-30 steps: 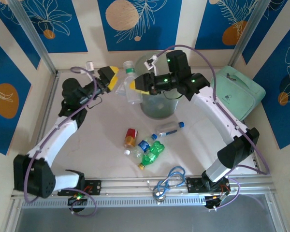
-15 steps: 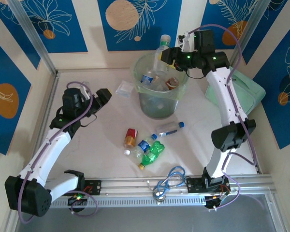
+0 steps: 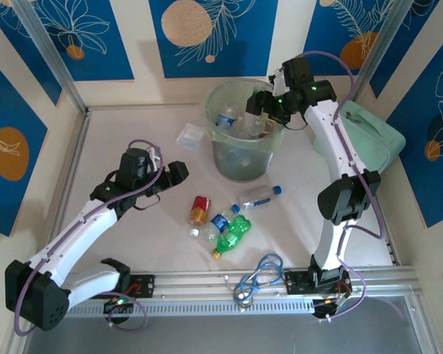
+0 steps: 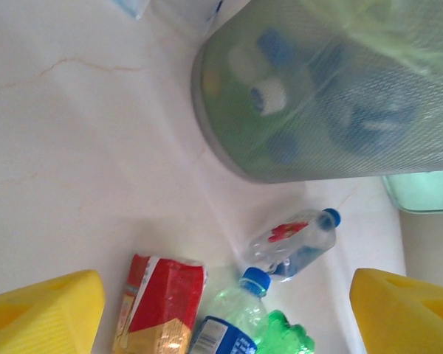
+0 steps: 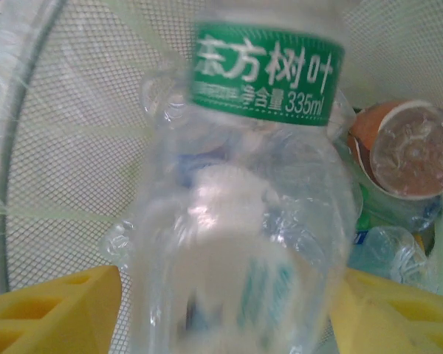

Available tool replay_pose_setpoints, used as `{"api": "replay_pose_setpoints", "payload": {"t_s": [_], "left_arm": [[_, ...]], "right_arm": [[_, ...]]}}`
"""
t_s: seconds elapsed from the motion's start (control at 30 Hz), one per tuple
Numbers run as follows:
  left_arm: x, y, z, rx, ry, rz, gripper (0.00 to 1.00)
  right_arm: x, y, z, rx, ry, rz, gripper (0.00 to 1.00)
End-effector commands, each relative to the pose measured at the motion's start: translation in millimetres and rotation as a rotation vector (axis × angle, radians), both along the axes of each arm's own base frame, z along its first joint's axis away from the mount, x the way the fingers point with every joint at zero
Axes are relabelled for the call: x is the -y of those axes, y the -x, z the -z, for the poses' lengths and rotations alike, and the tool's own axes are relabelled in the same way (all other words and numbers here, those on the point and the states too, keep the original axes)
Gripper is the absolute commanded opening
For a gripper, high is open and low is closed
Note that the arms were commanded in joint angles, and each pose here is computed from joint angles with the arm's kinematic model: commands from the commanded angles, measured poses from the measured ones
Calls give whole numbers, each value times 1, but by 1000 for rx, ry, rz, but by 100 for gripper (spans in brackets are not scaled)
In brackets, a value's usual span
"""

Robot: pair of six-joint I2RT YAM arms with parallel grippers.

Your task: Put the plastic bottles in the bin

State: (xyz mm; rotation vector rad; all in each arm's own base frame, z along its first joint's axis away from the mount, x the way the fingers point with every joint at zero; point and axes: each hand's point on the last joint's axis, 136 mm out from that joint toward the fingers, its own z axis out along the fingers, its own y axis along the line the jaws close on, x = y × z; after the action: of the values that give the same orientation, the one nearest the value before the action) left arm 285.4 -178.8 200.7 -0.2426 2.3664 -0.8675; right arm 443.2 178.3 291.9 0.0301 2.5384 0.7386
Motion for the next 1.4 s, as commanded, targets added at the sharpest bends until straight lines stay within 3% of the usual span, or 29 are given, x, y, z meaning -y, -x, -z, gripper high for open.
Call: {"api": "replay_pose_setpoints", "payload": {"t_s": [0.0,0.3,0.57,0.83,0.93,1.0,1.37], "left_arm": [[-10,7,13,-26,-123,8,87],[-5,16,33,-80,-210,66,86],[19,26,71,-156,-270,125,85],[46,22,113,-222,-429,200,82],[50,16,120,-207,-496,212,94],[55,11,124,-197,-516,219,95],[66,0,148,-249,-641,263,82]], "right_arm": [[7,14,-21,47,21,15,77],[-3,33,-75,170,4,-3,82],[-30,80,-125,322,-58,-87,81],[-60,135,-99,319,-114,-183,81],[-62,145,-80,264,-138,-181,82],[-63,149,-69,234,-148,-183,82],[-71,157,-53,201,-156,-195,84]]}}
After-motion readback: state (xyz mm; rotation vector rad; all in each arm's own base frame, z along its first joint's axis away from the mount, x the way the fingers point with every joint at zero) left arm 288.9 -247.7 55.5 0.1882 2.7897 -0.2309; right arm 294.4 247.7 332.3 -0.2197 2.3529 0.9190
